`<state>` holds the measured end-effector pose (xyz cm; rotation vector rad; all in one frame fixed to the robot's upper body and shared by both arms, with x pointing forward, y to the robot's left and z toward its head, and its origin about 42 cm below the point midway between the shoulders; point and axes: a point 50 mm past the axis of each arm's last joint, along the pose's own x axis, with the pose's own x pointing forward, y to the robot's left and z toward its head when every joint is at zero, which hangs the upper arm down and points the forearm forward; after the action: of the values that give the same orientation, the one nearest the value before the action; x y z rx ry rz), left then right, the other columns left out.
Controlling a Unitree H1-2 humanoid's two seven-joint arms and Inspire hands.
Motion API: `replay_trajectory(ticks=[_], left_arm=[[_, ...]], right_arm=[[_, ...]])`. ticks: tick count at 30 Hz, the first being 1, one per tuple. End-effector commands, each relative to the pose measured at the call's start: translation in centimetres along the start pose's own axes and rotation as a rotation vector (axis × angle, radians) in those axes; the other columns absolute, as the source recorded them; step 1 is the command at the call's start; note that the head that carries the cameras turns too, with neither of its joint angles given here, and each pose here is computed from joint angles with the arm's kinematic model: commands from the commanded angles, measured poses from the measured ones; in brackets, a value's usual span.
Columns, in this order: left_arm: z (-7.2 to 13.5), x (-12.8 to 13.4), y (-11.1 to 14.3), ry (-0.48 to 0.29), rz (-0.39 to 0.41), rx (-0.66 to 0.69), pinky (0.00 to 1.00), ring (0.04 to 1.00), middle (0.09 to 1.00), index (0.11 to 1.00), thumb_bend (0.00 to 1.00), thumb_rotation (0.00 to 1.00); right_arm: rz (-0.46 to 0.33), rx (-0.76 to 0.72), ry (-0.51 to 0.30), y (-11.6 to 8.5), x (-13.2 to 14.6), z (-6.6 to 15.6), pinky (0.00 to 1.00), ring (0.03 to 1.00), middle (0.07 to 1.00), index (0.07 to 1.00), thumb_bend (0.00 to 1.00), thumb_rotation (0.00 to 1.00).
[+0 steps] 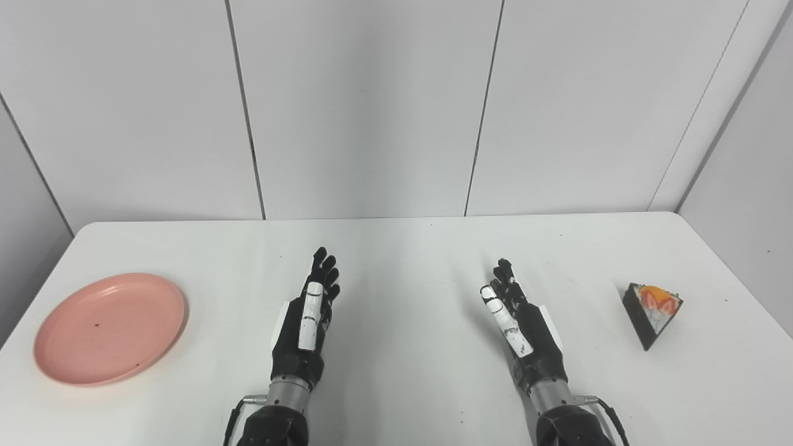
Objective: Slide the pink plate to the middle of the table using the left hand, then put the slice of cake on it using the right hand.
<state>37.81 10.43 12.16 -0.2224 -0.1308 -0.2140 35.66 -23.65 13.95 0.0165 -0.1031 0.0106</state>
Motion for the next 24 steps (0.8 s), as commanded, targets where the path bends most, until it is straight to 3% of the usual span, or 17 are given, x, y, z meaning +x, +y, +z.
replay_trajectory(ticks=[1,24], left_arm=[[-2.28,-2.02,1.45,0.067,0.028,0.013,1.00,1.000,1.000,1.000,0.63,1.00],[-2.39,-1.95,1.37,0.061,0.031,-0.003,1.00,1.000,1.000,1.000,0.63,1.00]], right_arm=[[0.006,-0.004,-0.095,0.19,0.99,1.81,1.00,1.000,1.000,1.000,0.53,0.72],[0.011,-0.001,-0.090,0.21,1.01,1.94,1.00,1.000,1.000,1.000,0.53,0.71]])
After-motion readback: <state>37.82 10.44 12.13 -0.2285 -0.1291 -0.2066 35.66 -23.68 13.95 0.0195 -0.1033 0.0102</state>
